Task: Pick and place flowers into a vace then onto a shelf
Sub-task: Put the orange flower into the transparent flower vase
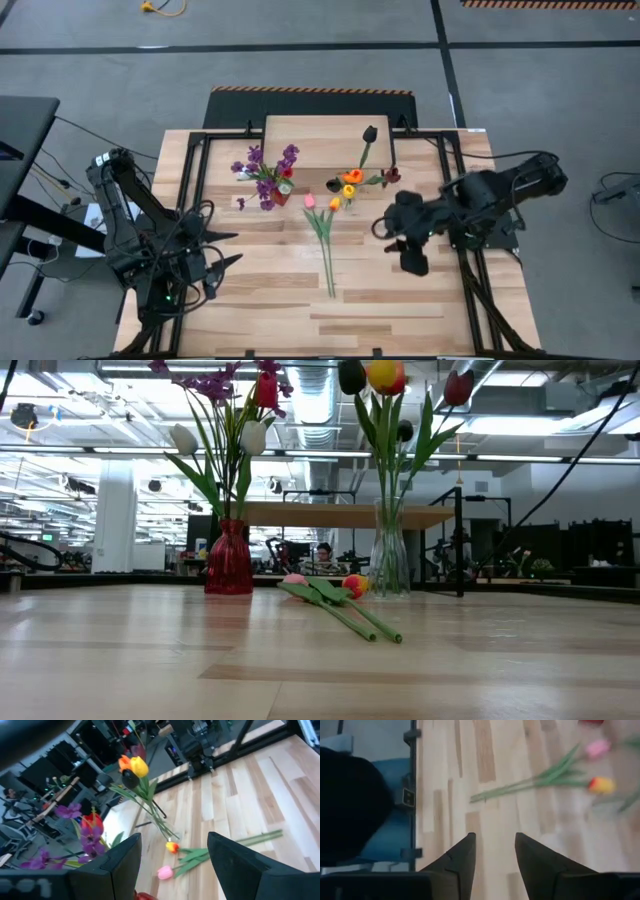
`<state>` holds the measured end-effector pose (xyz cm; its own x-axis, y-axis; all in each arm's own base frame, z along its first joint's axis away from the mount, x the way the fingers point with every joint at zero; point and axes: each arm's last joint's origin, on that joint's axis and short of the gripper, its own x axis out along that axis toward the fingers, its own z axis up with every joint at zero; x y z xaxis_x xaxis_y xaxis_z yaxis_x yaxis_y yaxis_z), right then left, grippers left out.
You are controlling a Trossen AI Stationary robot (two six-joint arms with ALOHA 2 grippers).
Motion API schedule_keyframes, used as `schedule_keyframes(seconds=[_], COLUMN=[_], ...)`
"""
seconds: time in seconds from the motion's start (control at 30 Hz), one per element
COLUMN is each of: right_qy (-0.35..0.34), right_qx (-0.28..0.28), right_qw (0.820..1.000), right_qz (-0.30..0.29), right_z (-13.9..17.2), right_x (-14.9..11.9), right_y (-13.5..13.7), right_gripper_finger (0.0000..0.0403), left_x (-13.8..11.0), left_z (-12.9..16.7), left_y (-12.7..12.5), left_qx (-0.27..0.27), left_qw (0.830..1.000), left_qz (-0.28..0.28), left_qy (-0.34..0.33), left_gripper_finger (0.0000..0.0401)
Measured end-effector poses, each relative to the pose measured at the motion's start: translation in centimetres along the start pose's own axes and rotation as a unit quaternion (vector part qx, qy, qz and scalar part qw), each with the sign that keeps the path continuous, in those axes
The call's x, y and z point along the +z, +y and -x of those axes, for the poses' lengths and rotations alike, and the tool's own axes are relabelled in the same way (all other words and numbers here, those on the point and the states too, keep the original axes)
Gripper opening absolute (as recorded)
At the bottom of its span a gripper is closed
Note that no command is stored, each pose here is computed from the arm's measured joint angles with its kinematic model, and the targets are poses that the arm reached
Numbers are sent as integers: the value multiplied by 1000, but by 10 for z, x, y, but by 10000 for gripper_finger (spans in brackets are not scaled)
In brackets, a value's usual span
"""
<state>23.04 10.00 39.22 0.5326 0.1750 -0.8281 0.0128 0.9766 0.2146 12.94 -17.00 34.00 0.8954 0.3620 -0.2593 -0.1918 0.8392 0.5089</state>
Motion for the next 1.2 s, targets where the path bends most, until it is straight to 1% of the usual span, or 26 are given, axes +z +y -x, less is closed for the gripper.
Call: schedule_keyframes(seconds=[0.07,0.13,0.2,0.3,0.37,0.43,0.63,0.7,0.83,1.0,1.1,1.2], right_qy=[13,32,39,43,31,19,-31,-39,-45,-75,-98,-110], right_qx=[-2,-21,-52,-115,-157,-188,-254,-268,-272,-237,-239,-247], right_qw=[1000,998,995,988,979,970,935,925,914,917,916,911], right_qz=[-25,-48,-73,-96,-122,-151,-245,-267,-297,-313,-307,-312], right_z=[-12,-28,-46,-74,-95,-115,-171,-185,-211,-236,-248,-259], right_x=[-3,-9,-12,-18,-20,-23,-31,-36,-40,-36,-33,-31], right_y=[6,12,17,24,28,33,47,50,54,60,58,53], right_gripper_finger=[128,128,129,130,128,127,127,126,122,121,121,120], left_x=[0,-1,-1,-1,0,0,3,5,6,8,8,8], left_z=[0,0,0,0,0,0,0,0,0,0,0,0], left_y=[-1,-1,-1,-1,-1,-1,-2,-2,-2,-3,-3,-3], left_qx=[-10,-16,-19,-20,-21,-19,-2,7,11,9,8,6], left_qw=[1000,1000,1000,1000,1000,1000,999,998,997,997,997,996], left_qz=[-2,-2,-2,-2,0,6,44,57,69,79,79,85], left_qy=[6,9,11,12,11,11,-7,-14,-21,-24,-23,-23], left_gripper_finger=[219,219,219,219,219,219,219,219,219,219,219,219])
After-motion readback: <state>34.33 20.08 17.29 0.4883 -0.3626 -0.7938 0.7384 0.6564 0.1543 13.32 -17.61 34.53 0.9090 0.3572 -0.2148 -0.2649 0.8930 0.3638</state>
